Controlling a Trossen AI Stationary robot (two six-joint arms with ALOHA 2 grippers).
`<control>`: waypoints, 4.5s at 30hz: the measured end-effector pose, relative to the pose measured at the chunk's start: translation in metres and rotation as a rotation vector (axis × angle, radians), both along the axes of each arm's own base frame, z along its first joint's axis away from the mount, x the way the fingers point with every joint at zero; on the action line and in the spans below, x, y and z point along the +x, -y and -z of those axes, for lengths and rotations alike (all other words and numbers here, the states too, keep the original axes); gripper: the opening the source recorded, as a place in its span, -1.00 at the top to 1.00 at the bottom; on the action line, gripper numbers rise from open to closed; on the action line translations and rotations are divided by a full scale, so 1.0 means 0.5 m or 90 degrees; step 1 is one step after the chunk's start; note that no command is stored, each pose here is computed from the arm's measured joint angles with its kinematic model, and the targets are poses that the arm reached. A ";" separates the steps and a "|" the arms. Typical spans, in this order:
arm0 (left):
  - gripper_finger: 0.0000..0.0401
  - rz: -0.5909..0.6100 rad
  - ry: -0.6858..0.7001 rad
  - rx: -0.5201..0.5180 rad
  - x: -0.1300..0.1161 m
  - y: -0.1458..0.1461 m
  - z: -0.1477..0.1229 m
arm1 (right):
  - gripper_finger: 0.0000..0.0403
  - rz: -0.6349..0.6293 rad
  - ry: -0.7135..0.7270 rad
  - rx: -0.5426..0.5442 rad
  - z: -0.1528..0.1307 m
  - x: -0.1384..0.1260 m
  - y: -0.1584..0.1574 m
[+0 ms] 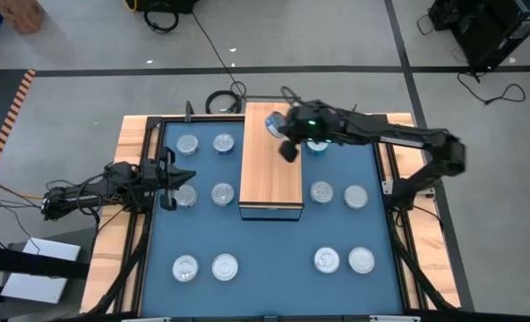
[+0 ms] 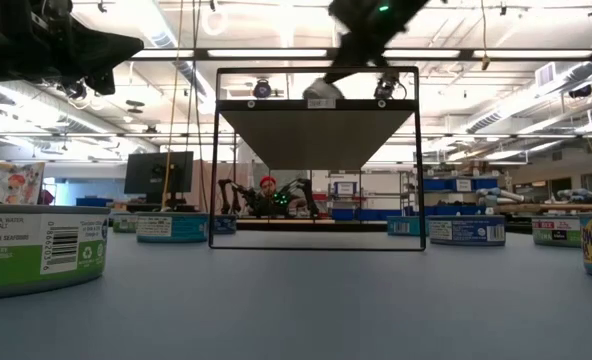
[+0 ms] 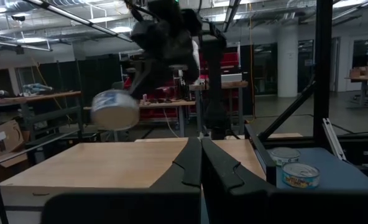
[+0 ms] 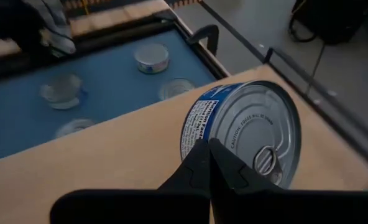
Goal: Stack canned seafood by type on shelf
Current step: Put the blue tuna can on the shelf
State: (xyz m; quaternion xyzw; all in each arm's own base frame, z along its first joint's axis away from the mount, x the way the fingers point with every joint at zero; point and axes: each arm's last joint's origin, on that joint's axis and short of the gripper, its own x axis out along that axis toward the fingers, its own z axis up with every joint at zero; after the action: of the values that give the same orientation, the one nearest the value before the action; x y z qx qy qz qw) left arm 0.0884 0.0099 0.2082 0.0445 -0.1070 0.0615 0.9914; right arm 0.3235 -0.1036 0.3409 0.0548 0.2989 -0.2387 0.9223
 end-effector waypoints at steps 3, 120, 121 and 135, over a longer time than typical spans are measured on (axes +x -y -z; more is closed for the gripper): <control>0.99 -0.001 0.000 0.003 0.000 0.000 0.000 | 1.00 -0.004 -0.042 -0.026 0.000 0.055 0.019; 0.99 -0.007 -0.019 0.011 0.001 -0.001 0.005 | 0.97 -0.012 -0.199 -0.004 0.103 0.152 0.247; 0.99 -0.007 -0.019 0.011 0.001 -0.001 0.005 | 0.97 -0.007 -0.201 -0.003 0.104 0.151 0.247; 0.99 -0.007 -0.019 0.011 0.001 -0.001 0.005 | 0.97 0.023 -0.206 0.004 0.105 0.147 0.248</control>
State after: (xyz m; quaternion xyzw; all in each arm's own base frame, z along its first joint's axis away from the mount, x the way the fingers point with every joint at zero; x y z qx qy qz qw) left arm 0.0890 0.0102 0.2056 0.0543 -0.0926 0.0656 0.9921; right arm 0.3970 -0.2278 0.2882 0.0236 0.4431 -0.2603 0.8575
